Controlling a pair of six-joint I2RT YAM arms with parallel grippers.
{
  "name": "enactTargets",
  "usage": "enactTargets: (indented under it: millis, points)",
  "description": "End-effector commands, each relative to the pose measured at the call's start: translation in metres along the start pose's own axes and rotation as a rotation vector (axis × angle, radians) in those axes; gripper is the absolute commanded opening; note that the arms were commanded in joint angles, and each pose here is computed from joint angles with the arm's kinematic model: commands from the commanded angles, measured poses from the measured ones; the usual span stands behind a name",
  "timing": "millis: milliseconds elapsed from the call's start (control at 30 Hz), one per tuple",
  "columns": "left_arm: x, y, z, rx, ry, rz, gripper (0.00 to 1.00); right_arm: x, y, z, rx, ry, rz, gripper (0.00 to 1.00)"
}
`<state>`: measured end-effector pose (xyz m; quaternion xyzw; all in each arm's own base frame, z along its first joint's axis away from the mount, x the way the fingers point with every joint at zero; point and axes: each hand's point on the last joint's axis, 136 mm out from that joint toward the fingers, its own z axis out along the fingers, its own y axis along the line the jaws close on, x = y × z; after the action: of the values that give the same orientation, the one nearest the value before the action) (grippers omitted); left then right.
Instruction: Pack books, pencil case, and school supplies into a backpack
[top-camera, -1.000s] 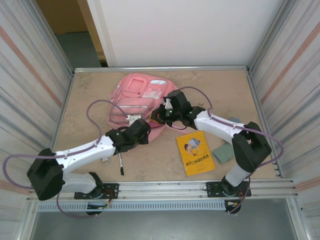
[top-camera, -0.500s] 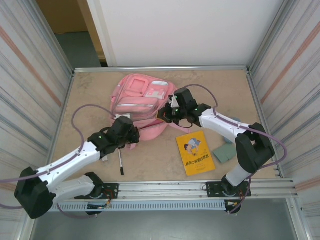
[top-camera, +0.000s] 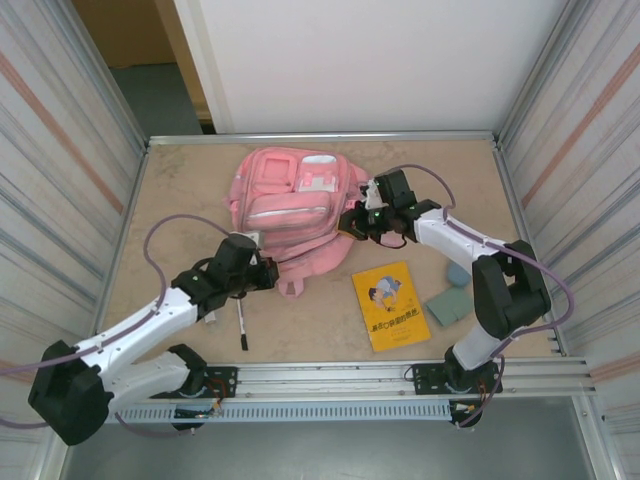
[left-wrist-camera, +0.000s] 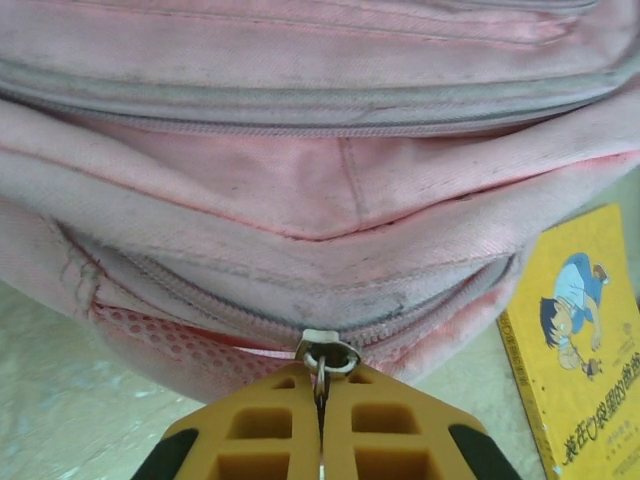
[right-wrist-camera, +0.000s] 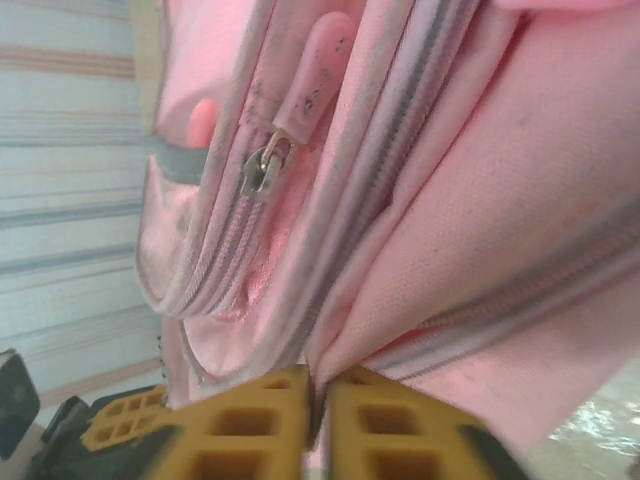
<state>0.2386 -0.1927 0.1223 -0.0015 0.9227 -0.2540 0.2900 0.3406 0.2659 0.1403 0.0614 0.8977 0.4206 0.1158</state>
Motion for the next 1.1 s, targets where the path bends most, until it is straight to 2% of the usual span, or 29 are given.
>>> enactTargets:
  millis: [0,133,233,400,467,667,800,867,900,1000,1067]
  points:
    - [0.000,-0.025,0.005,0.090,0.014,0.036,0.00,-0.004,-0.017,-0.003,0.046,-0.013,0.051,0.38]
    - [0.002,-0.062,0.019,0.188,0.037,0.045,0.00,0.017,0.001,-0.010,0.026,-0.016,0.115,0.50]
    - [0.005,-0.084,0.027,0.226,0.049,0.065,0.00,0.036,0.007,-0.017,0.103,-0.066,0.164,0.59]
    - [0.000,-0.108,0.034,0.275,0.039,0.074,0.00,0.064,-0.014,-0.026,0.277,-0.115,0.288,0.61]
    - [0.000,-0.113,0.035,0.283,0.042,0.089,0.00,0.071,-0.018,-0.024,0.288,-0.125,0.299,0.62]
    - [0.005,-0.120,0.040,0.283,0.067,0.128,0.00,0.085,-0.006,0.005,0.244,-0.007,0.337,0.61]
    - [0.004,-0.121,0.039,0.287,0.059,0.127,0.00,0.099,-0.009,0.024,0.306,0.028,0.331,0.60]
    - [0.005,-0.119,0.039,0.277,0.050,0.137,0.00,0.100,-0.016,0.030,0.322,0.028,0.342,0.54]
    - [0.005,-0.118,0.038,0.272,0.045,0.142,0.00,0.099,-0.020,0.033,0.329,0.024,0.344,0.48]
    - [0.006,-0.112,0.036,0.252,0.038,0.141,0.00,0.092,-0.027,0.032,0.346,-0.001,0.340,0.21]
    - [0.005,-0.099,0.032,0.193,0.027,0.155,0.00,0.084,-0.027,0.027,0.350,-0.027,0.316,0.07]
